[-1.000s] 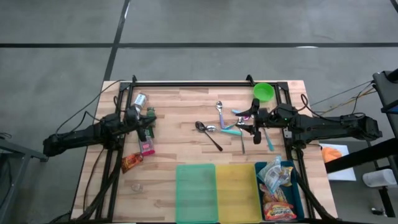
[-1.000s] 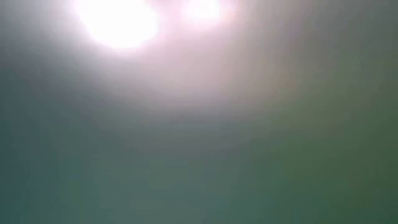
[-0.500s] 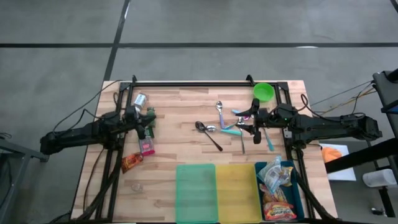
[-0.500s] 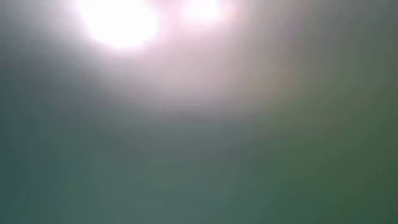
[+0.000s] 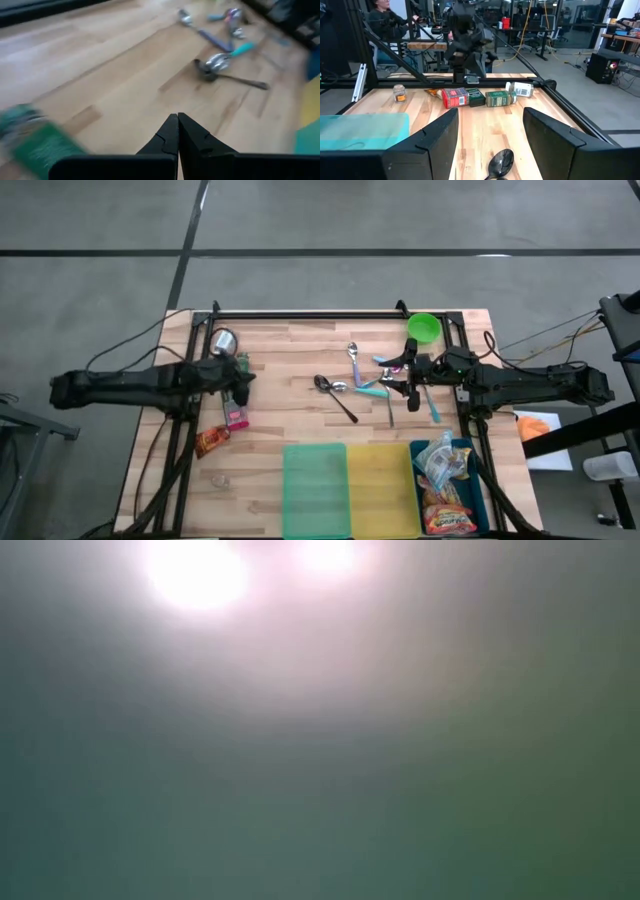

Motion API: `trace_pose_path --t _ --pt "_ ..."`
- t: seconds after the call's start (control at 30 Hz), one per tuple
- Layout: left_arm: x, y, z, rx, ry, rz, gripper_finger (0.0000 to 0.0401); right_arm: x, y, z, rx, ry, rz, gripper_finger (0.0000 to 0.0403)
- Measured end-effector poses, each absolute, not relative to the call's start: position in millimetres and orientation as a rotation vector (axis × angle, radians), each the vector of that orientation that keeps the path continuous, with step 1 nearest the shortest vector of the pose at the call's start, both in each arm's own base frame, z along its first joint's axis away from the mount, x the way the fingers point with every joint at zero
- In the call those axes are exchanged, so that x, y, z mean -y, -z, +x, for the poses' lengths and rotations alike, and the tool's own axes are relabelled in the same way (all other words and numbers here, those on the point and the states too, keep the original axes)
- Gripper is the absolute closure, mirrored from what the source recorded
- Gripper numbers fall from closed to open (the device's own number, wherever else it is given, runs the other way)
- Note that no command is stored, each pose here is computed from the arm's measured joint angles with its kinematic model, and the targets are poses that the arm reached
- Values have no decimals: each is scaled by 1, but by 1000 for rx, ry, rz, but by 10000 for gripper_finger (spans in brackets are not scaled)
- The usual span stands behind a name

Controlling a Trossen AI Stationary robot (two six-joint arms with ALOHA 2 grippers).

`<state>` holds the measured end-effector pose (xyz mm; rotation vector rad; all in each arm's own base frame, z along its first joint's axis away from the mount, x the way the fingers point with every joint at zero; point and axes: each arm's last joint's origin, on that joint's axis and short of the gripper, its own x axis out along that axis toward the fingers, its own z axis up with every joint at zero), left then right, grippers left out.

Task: Pick & Place Food Item
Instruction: Put the white seasoning bottle into the green bin

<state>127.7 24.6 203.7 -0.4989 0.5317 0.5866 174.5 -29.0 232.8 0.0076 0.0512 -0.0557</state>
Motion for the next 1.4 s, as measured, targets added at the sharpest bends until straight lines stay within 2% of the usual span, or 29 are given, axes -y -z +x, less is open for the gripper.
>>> trace_pose_path --t 0.2,0.37,0.67,0.93,1.13,1.4 --pt "-26 -256 114 -633 -784 -545 401 29 -233 175 -51 56 8 181" --pt "-26 -279 109 -664 -817 -569 401 29 -233 175 -51 55 8 181" --pt "-29 -265 126 -794 -920 -650 401 29 -233 175 -51 55 8 181" --pt "-39 -257 129 -789 -1057 -815 401 29 -233 175 -51 55 8 181" --pt "-50 -249 137 -829 -1122 -853 401 29 -233 175 -51 55 8 181" --pt "-63 -240 154 -779 -1194 -931 401 29 -233 175 -51 55 8 181"
